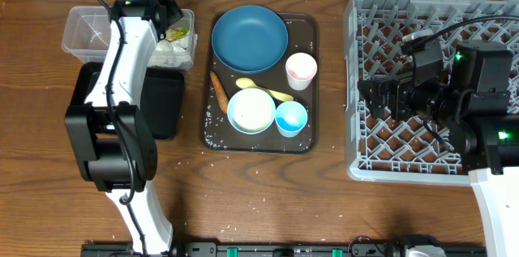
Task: Sort waste into correct bins and load items into the dishwasher rack
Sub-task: 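Carry tissue with left gripper and drop it into clear bin, then grasp the orange carrot on the tray with left gripper, then move carrot left and release it onto the black tray, then grasp the light-blue cup with left gripper and lift it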
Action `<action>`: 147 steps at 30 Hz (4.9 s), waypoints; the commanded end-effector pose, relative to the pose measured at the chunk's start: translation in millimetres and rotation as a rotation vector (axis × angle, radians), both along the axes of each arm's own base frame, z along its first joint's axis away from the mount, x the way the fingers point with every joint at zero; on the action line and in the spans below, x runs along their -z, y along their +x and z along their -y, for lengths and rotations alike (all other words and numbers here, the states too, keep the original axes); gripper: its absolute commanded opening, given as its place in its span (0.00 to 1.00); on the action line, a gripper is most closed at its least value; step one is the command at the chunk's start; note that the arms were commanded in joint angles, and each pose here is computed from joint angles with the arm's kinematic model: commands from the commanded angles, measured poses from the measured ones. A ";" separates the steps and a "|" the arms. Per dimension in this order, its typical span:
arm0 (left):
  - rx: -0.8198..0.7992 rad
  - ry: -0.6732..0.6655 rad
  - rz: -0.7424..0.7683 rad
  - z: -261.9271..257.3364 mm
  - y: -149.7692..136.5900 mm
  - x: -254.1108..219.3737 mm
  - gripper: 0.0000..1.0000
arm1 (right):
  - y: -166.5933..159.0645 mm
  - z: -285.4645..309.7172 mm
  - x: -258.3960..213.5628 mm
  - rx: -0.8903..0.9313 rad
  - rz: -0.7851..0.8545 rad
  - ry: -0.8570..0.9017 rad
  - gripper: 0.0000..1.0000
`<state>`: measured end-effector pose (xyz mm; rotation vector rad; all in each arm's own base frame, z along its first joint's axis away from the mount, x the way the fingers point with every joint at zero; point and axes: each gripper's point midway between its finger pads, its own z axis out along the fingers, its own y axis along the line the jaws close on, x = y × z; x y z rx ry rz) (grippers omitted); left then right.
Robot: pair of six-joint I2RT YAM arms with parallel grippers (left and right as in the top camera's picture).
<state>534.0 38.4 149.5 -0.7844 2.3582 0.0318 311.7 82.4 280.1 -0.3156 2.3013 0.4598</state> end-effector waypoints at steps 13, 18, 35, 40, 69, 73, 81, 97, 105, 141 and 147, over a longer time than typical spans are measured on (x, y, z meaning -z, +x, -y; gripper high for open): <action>0.138 -0.210 -0.187 66.7 -133.7 -81.8 0.81 | 0.2 -3.4 -6.8 -0.002 0.008 0.017 0.99; 0.148 -0.229 -0.245 92.0 -142.4 -60.5 0.80 | -0.1 -3.4 -6.5 -0.002 0.007 0.017 0.99; 0.055 -0.324 -0.211 127.8 -136.6 56.8 0.64 | -1.8 -3.2 -4.8 -0.002 -0.004 0.016 0.99; 0.053 -0.269 -0.248 130.5 -138.7 83.9 0.64 | -2.5 -3.2 -4.0 -0.002 -0.008 0.016 0.99; 0.062 -0.257 -0.323 139.5 -137.6 121.3 0.06 | -2.2 -3.1 -4.2 -0.001 -0.007 0.015 0.99; 0.040 -0.287 -0.208 124.0 -129.8 64.4 0.06 | -2.2 -3.1 -4.3 -0.001 -0.006 0.016 0.99; -0.242 -0.351 -0.108 43.4 -160.7 -2.8 0.06 | -1.0 -3.2 -5.5 -0.002 0.001 0.016 0.99; -0.702 -0.258 -0.314 -71.2 -190.9 109.7 0.06 | -1.1 -3.2 -5.4 0.008 -0.006 0.026 0.99; -0.665 -0.301 -0.384 -60.9 -191.8 127.8 0.36 | -1.1 -3.3 -5.4 0.013 -0.009 0.031 0.99; 0.777 -0.178 -0.214 274.6 -191.5 43.0 0.86 | -4.3 -2.9 -2.1 0.014 -0.029 0.029 0.99; 0.768 -0.148 -0.363 264.6 -215.9 67.9 0.78 | -5.6 -2.8 -0.9 0.014 -0.036 0.028 0.99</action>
